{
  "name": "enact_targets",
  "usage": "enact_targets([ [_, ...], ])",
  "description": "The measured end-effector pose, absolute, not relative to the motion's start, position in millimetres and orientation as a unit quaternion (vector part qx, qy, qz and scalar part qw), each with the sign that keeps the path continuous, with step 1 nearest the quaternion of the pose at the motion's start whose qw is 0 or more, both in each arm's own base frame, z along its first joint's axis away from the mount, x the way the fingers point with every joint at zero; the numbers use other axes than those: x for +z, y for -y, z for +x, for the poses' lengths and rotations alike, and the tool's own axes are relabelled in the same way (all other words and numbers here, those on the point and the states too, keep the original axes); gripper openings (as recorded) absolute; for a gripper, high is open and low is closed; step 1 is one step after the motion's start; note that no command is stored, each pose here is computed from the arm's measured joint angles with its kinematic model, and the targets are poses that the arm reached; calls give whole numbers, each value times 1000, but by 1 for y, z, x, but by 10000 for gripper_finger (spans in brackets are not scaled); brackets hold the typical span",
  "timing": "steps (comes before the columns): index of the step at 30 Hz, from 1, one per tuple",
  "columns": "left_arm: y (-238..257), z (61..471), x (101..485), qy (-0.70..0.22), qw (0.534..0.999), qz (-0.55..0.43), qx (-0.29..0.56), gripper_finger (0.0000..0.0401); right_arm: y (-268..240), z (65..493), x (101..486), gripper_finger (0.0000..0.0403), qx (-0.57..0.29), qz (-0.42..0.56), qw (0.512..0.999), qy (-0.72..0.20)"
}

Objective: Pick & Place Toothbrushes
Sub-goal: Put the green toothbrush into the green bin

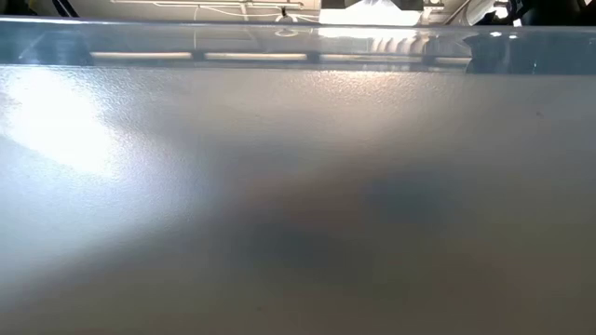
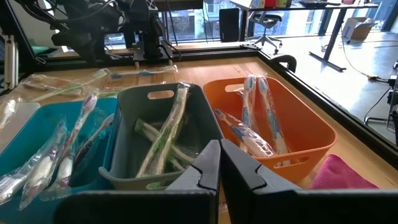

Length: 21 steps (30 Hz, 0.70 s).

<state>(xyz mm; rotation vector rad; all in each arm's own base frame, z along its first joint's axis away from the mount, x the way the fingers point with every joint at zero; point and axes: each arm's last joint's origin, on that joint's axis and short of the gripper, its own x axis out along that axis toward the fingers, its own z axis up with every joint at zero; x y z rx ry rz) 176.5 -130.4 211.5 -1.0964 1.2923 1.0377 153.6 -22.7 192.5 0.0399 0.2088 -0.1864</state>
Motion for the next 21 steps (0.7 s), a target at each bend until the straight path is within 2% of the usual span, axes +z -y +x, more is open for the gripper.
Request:
enact_targets([
  [8,132,179,212,-534,541,-483,435,219,23,154,193,4,-93,20,990,-104],
  [21,140,189,190,-550,542,-444,454,218,23,154,192,4,-93,20,990,-105],
])
